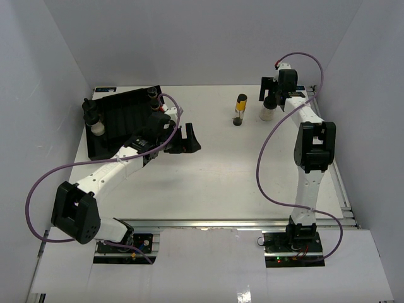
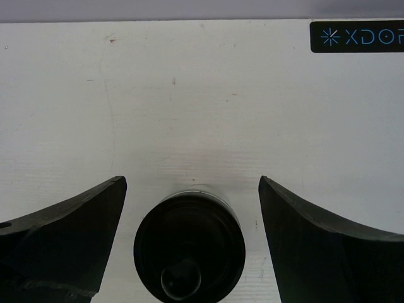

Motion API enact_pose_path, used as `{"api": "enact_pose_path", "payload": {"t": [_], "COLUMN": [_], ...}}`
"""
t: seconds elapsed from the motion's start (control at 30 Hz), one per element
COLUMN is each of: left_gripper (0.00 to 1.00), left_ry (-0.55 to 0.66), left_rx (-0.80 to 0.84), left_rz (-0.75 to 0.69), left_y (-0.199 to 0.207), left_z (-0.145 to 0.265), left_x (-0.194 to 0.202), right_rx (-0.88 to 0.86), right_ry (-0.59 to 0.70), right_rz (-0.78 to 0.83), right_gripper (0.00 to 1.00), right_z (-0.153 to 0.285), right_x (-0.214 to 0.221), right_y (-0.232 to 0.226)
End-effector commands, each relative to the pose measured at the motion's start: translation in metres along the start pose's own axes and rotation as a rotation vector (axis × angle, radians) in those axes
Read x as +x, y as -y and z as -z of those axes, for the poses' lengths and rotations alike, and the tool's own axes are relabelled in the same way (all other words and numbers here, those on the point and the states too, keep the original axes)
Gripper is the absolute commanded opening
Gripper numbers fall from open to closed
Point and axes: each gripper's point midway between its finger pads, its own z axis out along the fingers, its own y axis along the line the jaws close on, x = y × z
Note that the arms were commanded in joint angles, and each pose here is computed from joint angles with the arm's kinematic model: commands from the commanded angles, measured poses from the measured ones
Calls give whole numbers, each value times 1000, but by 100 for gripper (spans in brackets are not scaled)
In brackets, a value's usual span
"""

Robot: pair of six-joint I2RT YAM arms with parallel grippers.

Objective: Organize the condiment bottles

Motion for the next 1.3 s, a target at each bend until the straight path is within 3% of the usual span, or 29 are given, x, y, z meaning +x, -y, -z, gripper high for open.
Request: {"api": "enact_pose_path", "payload": {"t": [0.0, 0.2, 0.33, 0.57, 0.8, 0.9, 1.1, 1.27], "left_gripper": [98, 98, 98, 98, 98, 98, 98, 98], "left_ry": [53, 47, 53, 59, 66, 80, 120, 134], "left_rx": [19, 11, 12, 5, -25, -25, -25, -59], "left_rz": [-17, -18, -19, -18, -15, -18, -14, -15], "left_y": [7, 4, 5, 6, 2, 5, 13, 13], "left_z": [6, 4, 4, 9, 17, 23, 35, 43], "left_x": [-14, -12, -14, -16, -17, -22, -39, -51], "right_rx": [-35, -24, -3, 22, 50, 63, 42, -28], "right_ry": [50, 13, -12, -87, -117, -110, -154, -154], "right_rz": [1, -4, -2, 9, 3, -4, -8, 40], "right_gripper": [89, 85, 73, 67, 23, 10, 8, 8], "right_z": [3, -5, -4, 1, 19, 43, 109, 169], "right_x": [-22, -13, -3, 18, 24, 15, 41, 74], "right_y": [-3, -1, 3, 8, 12, 12, -4, -45]}}
